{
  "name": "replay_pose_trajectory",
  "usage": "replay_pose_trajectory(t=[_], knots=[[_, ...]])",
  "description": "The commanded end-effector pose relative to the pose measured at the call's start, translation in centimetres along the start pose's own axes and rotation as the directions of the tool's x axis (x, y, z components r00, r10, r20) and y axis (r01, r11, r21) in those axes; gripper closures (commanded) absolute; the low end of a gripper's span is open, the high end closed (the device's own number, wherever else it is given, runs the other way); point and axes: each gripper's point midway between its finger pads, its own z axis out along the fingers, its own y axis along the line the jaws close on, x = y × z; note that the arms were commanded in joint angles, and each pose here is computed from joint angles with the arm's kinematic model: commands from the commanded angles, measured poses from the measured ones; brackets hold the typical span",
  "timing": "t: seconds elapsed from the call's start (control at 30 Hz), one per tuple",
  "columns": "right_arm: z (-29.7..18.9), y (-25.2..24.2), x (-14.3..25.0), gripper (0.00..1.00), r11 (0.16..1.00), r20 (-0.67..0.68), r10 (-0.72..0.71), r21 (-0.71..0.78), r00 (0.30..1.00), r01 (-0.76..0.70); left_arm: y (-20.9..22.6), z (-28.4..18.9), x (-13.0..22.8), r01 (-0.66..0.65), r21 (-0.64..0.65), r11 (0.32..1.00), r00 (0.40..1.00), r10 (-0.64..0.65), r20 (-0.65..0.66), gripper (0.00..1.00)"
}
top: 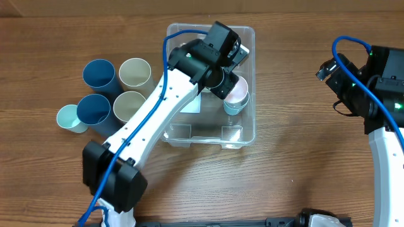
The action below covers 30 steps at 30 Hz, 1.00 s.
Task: Pack container
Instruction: 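Carry the pink cup into the bin and stack it on the cups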
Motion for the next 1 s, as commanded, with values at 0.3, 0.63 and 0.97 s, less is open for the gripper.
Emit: replay_pose_trajectory(t=[0.3, 0.63, 0.97], knots=[[-0.2, 0.2, -0.4, 0.00, 1.000, 0.012, 0.006, -0.006, 1.000, -0.006, 3.5, -5.3, -0.5, 0.094, -0.225, 0.970, 0.995, -0.097, -0.003, 0.36], [-0.2, 0.2, -0.4, 0.00, 1.000, 0.012, 0.006, -0.006, 1.000, -0.006, 17.3, -22.9, 11.9, 0.680, -0.580, 0.448, 0.668, -0.705, 0.239, 0.42], [-0.2, 0.2, -0.4, 0.00, 1.000, 0.012, 0.006, -0.006, 1.000, -0.006, 25.9, -30.6, 27.9, 0.917, -0.334, -0.218, -0.038, -0.882, 0.471, 0.30]])
